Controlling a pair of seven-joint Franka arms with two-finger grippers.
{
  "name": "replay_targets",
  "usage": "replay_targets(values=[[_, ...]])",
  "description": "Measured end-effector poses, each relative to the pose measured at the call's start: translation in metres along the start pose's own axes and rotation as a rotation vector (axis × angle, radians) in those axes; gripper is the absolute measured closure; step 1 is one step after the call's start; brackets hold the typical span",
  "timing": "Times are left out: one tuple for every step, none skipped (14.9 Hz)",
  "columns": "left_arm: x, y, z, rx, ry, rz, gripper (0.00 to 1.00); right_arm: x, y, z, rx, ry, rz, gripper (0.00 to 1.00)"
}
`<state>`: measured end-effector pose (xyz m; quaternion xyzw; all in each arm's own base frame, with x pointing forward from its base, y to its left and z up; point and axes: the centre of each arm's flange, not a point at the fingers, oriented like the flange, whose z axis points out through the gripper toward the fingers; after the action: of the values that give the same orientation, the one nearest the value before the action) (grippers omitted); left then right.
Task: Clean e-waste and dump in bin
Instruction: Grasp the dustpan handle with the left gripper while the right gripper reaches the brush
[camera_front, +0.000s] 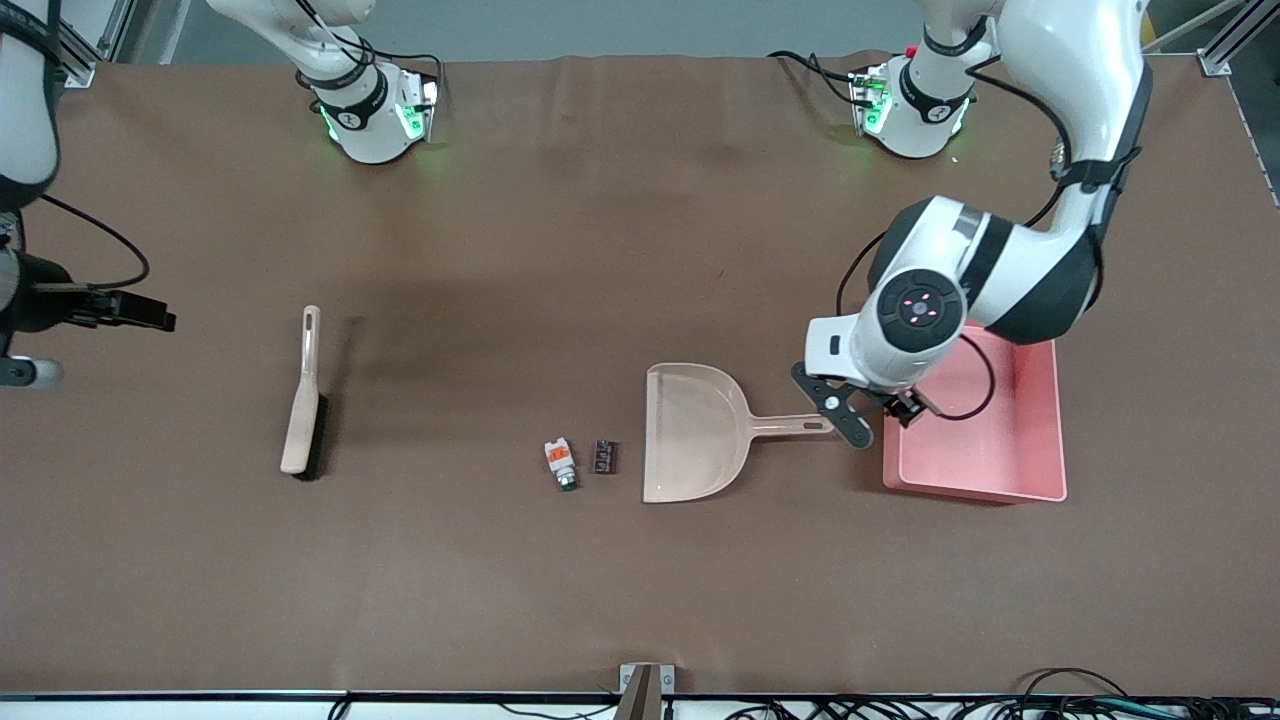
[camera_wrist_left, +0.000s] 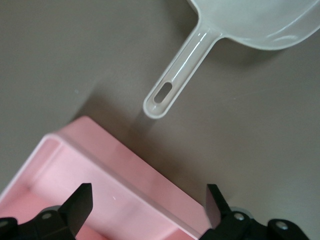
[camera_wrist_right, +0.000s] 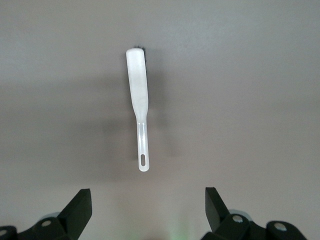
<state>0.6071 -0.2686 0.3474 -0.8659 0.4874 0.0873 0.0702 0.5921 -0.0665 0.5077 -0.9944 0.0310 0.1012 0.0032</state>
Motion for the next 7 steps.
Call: replay_targets(values=[[0.005, 0.002, 0.011, 0.019, -0.012, 0.075, 0.0, 0.002, 0.0, 0.014, 0.0, -0.005, -0.001, 0.0], [0.01, 0.003, 0.021, 0.037, -0.021, 0.155, 0.0, 0.005, 0.0, 0.03, 0.0, -0.006, -0.002, 0.0], [0.013, 0.001, 0.028, 0.067, -0.028, 0.23, 0.0, 0.008, 0.0, 0.046, 0.0, -0.002, -0.003, 0.0], [0.015, -0.003, 0.034, 0.1, -0.034, 0.297, 0.0, 0.01, -0.001, 0.065, 0.0, 0.007, -0.005, 0.0], [0.016, -0.006, 0.037, 0.131, -0.039, 0.353, 0.0, 0.012, -0.002, 0.083, -0.001, 0.019, -0.007, 0.0], [0.017, -0.007, 0.039, 0.158, -0.045, 0.397, 0.0, 0.013, -0.003, 0.102, 0.0, 0.033, -0.009, 0.0], [0.019, -0.007, 0.041, 0.178, -0.053, 0.426, 0.0, 0.014, -0.004, 0.12, 0.001, 0.05, -0.01, 0.0]])
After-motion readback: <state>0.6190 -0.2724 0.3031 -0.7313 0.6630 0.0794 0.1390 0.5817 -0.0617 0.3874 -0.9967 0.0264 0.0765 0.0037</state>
